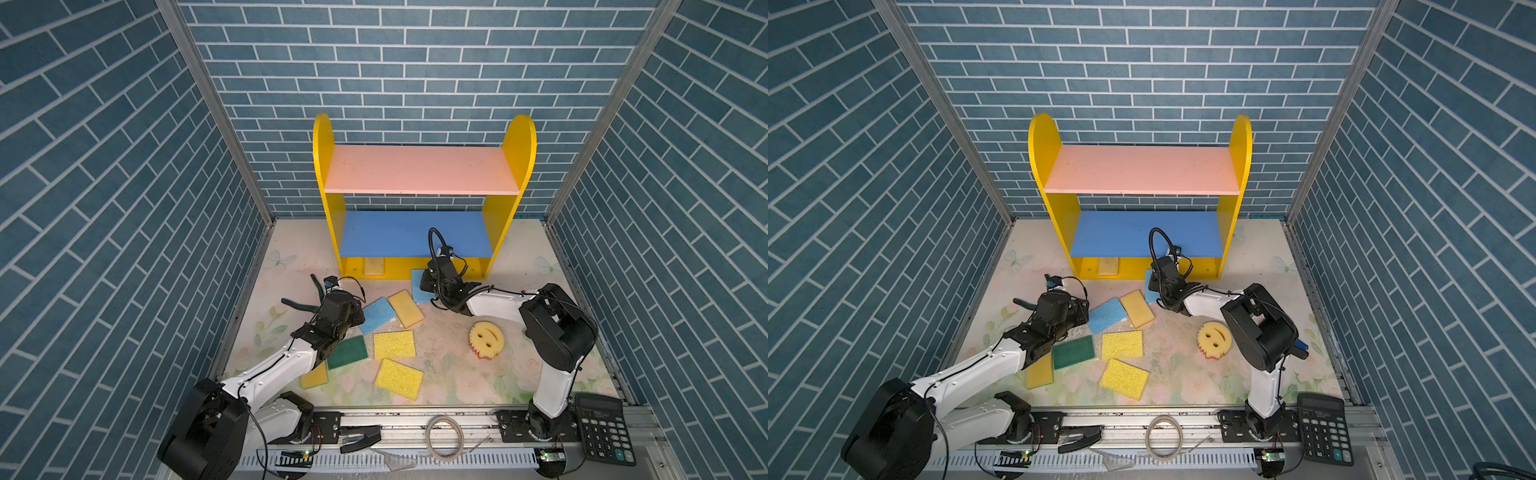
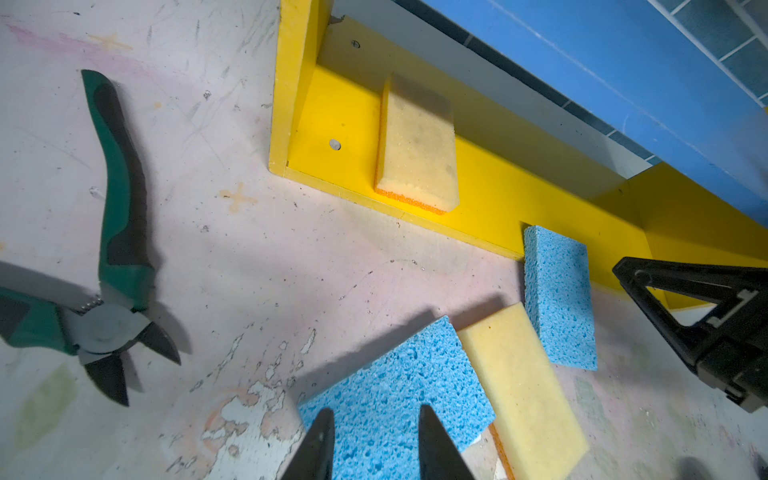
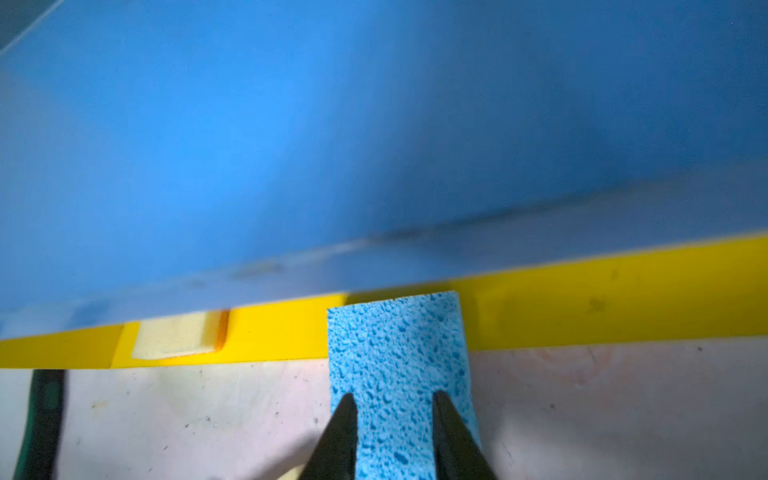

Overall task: Place and organize the cleaning sponges onto the shelf
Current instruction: 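Carry the blue sponge with the right gripper to the shelf's front board, then stand the blue sponge upright beside the yellow sponge and open the right gripper, then withdraw the right gripper from the upright blue sponge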

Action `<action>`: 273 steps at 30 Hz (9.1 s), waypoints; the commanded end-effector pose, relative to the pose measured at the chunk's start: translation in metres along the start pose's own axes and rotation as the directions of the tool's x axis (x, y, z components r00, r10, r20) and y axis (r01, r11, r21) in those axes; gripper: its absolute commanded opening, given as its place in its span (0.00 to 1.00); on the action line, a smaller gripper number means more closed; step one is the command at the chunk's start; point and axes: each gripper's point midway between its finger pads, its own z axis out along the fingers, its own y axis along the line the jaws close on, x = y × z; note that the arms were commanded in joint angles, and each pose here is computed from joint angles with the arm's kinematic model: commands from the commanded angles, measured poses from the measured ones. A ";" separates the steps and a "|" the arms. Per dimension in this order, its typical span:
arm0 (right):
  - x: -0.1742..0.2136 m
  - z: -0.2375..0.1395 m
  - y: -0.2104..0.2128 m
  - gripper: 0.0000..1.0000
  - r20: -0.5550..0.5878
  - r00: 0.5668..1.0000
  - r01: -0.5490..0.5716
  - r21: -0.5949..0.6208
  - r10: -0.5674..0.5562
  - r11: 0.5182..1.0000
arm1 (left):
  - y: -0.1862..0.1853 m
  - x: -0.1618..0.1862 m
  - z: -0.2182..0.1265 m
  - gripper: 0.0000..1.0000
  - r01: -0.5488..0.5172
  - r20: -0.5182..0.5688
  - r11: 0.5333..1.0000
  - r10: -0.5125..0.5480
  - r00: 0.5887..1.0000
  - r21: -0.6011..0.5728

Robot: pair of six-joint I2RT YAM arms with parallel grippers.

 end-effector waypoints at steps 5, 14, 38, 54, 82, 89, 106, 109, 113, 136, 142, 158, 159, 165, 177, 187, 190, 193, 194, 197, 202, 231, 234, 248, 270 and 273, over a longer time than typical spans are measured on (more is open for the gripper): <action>0.033 -0.032 -0.007 0.00 -0.066 0.998 0.022 -0.004 -0.022 1.000 | 0.002 0.004 0.006 0.37 0.006 -0.005 1.000 -0.006 1.000 0.003; 0.079 -0.053 -0.020 0.00 -0.181 0.978 0.112 0.046 -0.102 0.993 | 0.006 0.006 0.008 0.45 -0.007 -0.016 1.000 0.006 1.000 -0.022; 0.065 0.008 -0.025 0.00 -0.208 0.971 0.123 0.030 -0.114 0.992 | 0.015 0.010 0.003 0.53 0.005 -0.019 0.999 -0.006 1.000 -0.042; 0.054 0.016 0.010 0.00 -0.195 0.980 0.013 -0.075 -0.028 0.997 | 0.017 0.010 0.002 0.54 0.007 -0.021 0.999 -0.008 1.000 -0.046; 0.055 0.046 0.025 0.00 -0.174 0.982 0.054 -0.102 -0.071 0.993 | 0.022 0.014 0.007 0.53 -0.004 -0.043 0.998 0.001 0.999 -0.063; 0.064 0.016 0.019 0.00 -0.189 0.981 -0.077 -0.153 0.047 0.985 | 0.013 0.016 0.011 0.45 0.001 -0.062 1.000 -0.002 0.998 -0.019; 0.102 0.013 -0.006 0.00 -0.339 0.807 -0.561 -0.188 0.483 0.806 | 0.002 0.020 0.017 0.18 0.042 -0.077 0.998 -0.039 0.996 0.039; 0.107 0.021 -0.008 0.00 -0.340 0.794 -0.580 -0.175 0.504 0.795 | 0.007 0.019 0.013 0.18 0.034 -0.070 0.999 -0.032 0.997 0.021; 0.112 0.032 -0.012 0.00 -0.335 0.787 -0.588 -0.150 0.519 0.795 | 0.009 0.019 0.011 0.19 0.032 -0.065 0.999 -0.031 0.997 0.014; 0.124 0.086 -0.027 0.00 -0.250 0.804 -0.573 -0.080 0.540 0.816 | 0.011 0.025 0.015 0.18 0.022 -0.089 1.000 -0.021 0.996 0.008; 0.128 0.089 -0.032 0.00 -0.239 0.793 -0.590 -0.070 0.561 0.804 | 0.012 0.025 0.013 0.18 0.019 -0.089 1.000 -0.018 0.996 0.005; 0.135 0.096 -0.035 0.00 -0.240 0.790 -0.591 -0.056 0.564 0.805 | 0.014 0.026 0.012 0.18 0.021 -0.096 1.000 -0.021 0.995 -0.003; 0.135 0.097 -0.035 0.00 -0.240 0.790 -0.592 -0.056 0.564 0.804 | 0.014 0.026 0.012 0.18 0.020 -0.096 1.000 -0.020 0.995 -0.003; 0.138 0.097 -0.037 0.00 -0.245 0.788 -0.590 -0.042 0.564 0.806 | 0.014 0.028 0.013 0.18 0.022 -0.101 1.000 -0.022 0.995 -0.003; 0.138 0.090 -0.036 0.00 -0.253 0.804 -0.565 -0.041 0.538 0.824 | 0.014 0.027 0.014 0.19 0.019 -0.100 1.000 -0.019 0.995 -0.001; 0.137 0.097 -0.029 0.00 -0.265 0.789 -0.585 -0.050 0.554 0.809 | 0.016 0.024 0.006 0.19 0.013 -0.088 1.000 -0.014 0.996 -0.009; 0.135 0.099 -0.027 0.00 -0.259 0.789 -0.588 -0.057 0.556 0.807 | 0.017 0.024 0.004 0.19 0.013 -0.086 1.000 -0.014 0.996 -0.011; 0.132 0.101 -0.024 0.00 -0.257 0.790 -0.589 -0.064 0.557 0.806 | 0.016 0.024 0.005 0.20 0.016 -0.087 1.000 -0.017 0.996 -0.009; 0.132 0.102 -0.024 0.00 -0.257 0.790 -0.589 -0.065 0.557 0.806 | 0.016 0.024 0.005 0.20 0.016 -0.089 1.000 -0.017 0.996 -0.008; 0.133 0.103 -0.025 0.00 -0.257 0.791 -0.587 -0.063 0.555 0.807 | 0.015 0.024 0.004 0.20 0.017 -0.089 1.000 -0.017 0.996 -0.005; 0.136 0.102 -0.030 0.00 -0.250 0.791 -0.586 -0.052 0.558 0.808 | 0.016 0.025 0.004 0.20 0.011 -0.091 1.000 -0.012 0.996 -0.009; 0.141 0.071 -0.053 0.00 -0.229 0.771 -0.616 -0.032 0.594 0.787 | 0.017 0.028 0.010 0.23 0.016 -0.099 1.000 -0.017 0.995 -0.011; 0.140 0.063 -0.060 0.00 -0.213 0.769 -0.622 -0.031 0.603 0.782 | 0.016 0.030 0.012 0.23 0.016 -0.104 1.000 -0.017 0.994 -0.007; 0.117 0.030 -0.070 0.00 -0.161 0.785 -0.612 -0.050 0.599 0.789 | 0.003 0.021 0.014 0.29 -0.006 -0.099 0.999 0.009 0.995 0.032; 0.076 0.061 -0.031 0.00 -0.166 0.797 -0.604 -0.199 0.581 0.772 | 0.014 0.028 0.008 0.29 -0.005 -0.098 1.000 0.006 0.995 0.010; 0.091 0.071 -0.042 0.00 -0.177 0.778 -0.627 -0.170 0.603 0.760 | 0.015 0.029 0.007 0.29 -0.006 -0.102 1.000 0.007 0.995 0.010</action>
